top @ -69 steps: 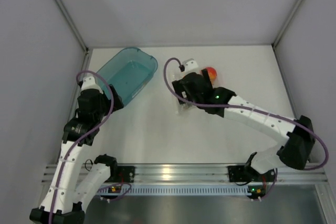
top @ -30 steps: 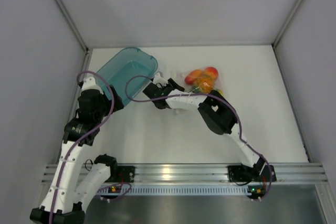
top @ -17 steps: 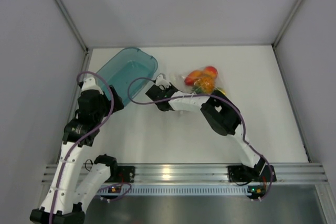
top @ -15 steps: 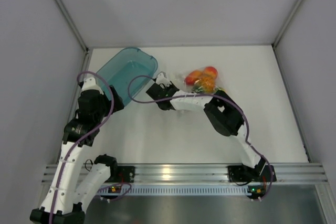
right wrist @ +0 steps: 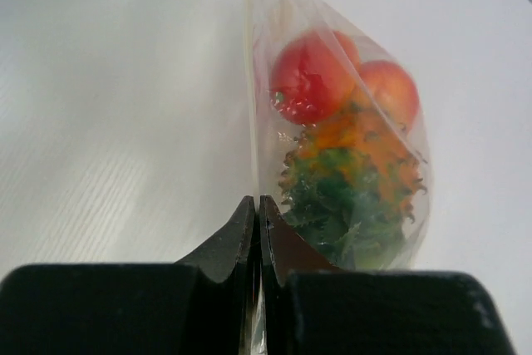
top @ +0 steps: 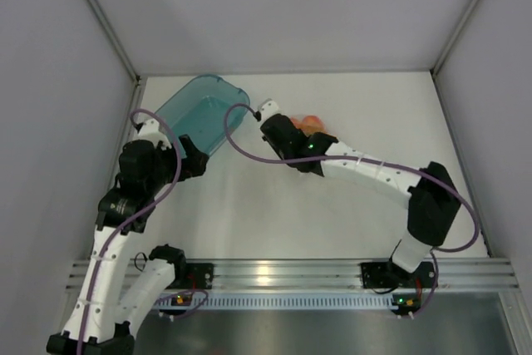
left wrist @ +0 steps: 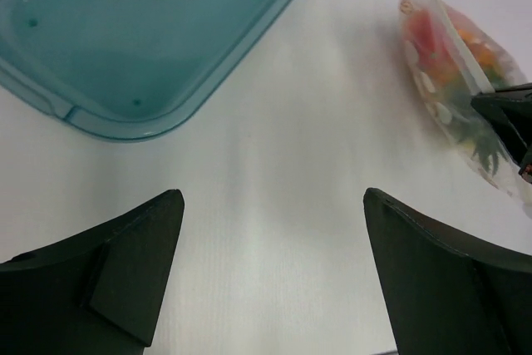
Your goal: Open the zip-top bag and remove the fake food
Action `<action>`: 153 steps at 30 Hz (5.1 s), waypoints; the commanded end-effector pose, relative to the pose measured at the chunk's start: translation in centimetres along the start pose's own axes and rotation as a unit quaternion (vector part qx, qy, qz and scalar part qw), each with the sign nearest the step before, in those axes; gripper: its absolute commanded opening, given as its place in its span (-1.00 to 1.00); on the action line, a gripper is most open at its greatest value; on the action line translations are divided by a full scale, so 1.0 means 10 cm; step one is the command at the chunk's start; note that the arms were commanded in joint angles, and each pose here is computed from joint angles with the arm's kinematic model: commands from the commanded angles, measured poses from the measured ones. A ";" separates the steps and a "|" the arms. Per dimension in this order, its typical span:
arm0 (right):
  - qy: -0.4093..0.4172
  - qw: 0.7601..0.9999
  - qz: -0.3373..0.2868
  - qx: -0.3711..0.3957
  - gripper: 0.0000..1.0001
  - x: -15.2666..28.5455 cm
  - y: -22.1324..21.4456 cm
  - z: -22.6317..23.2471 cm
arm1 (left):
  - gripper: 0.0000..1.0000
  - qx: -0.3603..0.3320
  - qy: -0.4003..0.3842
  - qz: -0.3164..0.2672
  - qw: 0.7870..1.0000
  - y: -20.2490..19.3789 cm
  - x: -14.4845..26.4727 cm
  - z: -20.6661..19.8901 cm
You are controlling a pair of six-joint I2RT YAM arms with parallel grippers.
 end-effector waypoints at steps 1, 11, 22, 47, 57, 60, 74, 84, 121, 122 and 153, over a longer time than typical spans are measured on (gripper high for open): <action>0.097 0.994 -0.040 0.024 -1.00 0.41 0.17 -0.02 | 0.90 -0.009 -0.131 -0.041 0.991 0.39 0.10 -0.45; 0.176 0.979 -0.043 0.089 -1.00 1.04 0.03 -0.25 | 0.87 -0.047 -0.403 -0.085 0.910 0.90 0.05 -1.44; 0.242 0.964 -0.077 0.076 -1.00 1.48 -0.15 -0.35 | 0.70 -0.277 -0.506 -0.150 0.803 0.61 -0.25 -2.07; 0.314 0.934 -0.132 0.110 -1.00 1.89 0.08 -0.34 | 0.33 -0.333 -0.654 -0.051 0.677 -0.29 -0.28 -2.56; 0.301 0.938 -0.135 0.104 -0.92 1.84 0.09 -0.35 | -1.00 -0.335 -0.631 -0.051 0.698 -0.25 -0.32 -2.53; 0.297 0.939 -0.149 0.092 -0.49 1.85 0.09 -0.37 | -1.00 -0.338 -0.617 -0.059 0.708 -0.23 -0.29 -2.49; 0.243 0.902 -0.340 -0.105 0.76 2.52 -0.01 -1.03 | -1.00 -0.324 -0.591 -0.121 0.729 0.18 0.15 -2.43; 0.339 0.836 -0.420 -0.100 0.51 2.98 -0.05 -0.95 | -1.00 -0.317 -0.627 -0.146 0.696 0.36 0.51 -2.46; 0.287 0.875 -0.383 -0.079 -1.00 2.53 -0.10 -0.87 | -0.75 -0.314 -0.621 -0.132 0.706 0.34 0.25 -2.56; 0.287 0.876 -0.379 -0.078 -1.00 2.51 -0.09 -0.86 | -0.70 -0.313 -0.627 -0.130 0.701 0.34 0.26 -2.58; 0.346 0.878 -0.331 -0.026 -1.00 2.44 -0.10 -0.58 | -0.21 -0.337 -0.729 -0.120 0.583 0.11 0.53 -3.08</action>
Point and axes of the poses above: each gripper's point midway between its finger pads, its own x axis back along the fingers, its own z axis along the line the jaws close on, y = z × x, the point moved 3 cm from there along x, back along the fingers, and after that the axes turned 7 degrees about -x, right-handed, at the moved point
